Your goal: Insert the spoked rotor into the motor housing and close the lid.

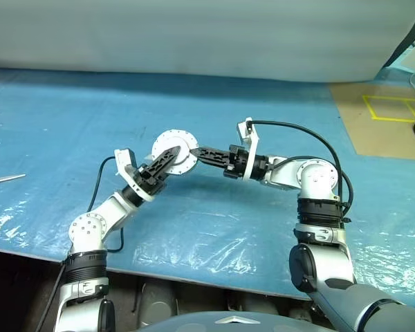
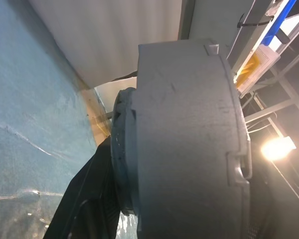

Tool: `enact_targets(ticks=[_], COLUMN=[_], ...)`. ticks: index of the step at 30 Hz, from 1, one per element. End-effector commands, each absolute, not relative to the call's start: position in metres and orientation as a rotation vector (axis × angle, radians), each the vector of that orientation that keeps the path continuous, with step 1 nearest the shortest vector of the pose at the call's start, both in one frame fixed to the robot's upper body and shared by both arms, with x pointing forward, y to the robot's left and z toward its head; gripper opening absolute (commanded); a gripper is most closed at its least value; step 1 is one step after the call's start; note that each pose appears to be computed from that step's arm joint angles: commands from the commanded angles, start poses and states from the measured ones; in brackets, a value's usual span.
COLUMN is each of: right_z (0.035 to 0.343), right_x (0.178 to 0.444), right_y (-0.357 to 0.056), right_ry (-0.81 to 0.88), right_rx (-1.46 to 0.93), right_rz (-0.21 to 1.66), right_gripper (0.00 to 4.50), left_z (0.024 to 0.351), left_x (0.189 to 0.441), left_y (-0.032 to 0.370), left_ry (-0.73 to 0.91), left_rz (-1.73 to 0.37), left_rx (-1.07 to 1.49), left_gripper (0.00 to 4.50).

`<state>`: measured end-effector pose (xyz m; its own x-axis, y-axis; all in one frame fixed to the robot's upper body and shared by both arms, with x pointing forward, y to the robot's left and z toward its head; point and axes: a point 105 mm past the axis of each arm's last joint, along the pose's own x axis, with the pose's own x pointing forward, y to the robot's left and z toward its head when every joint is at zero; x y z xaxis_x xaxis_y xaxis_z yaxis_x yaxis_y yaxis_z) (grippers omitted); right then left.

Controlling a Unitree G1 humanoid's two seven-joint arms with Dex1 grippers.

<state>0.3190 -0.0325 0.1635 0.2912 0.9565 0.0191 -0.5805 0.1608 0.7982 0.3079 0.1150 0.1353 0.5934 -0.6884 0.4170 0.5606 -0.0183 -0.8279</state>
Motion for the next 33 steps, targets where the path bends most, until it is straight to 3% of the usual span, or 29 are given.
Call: enact_targets(ticks=[1,29,33], right_z=[0.187,0.183,0.183], right_x=[0.313,0.315,0.318], right_y=[-0.028,-0.024,-0.026], right_ry=[0.480,0.464,0.428], right_rx=[0.802,0.742,0.730], right_rz=[1.273,1.253,1.235], right_gripper=[1.16,1.15,2.45], left_z=[0.140,0.145,0.146], left_x=[0.313,0.328,0.329], left_y=[0.115,0.116,0.116], left_ry=[0.105,0.069,0.064], left_rz=[-0.979,-0.915,-0.915], left_rx=[-1.189,-1.165,-1.162], left_gripper=[2.52,2.52,2.52])
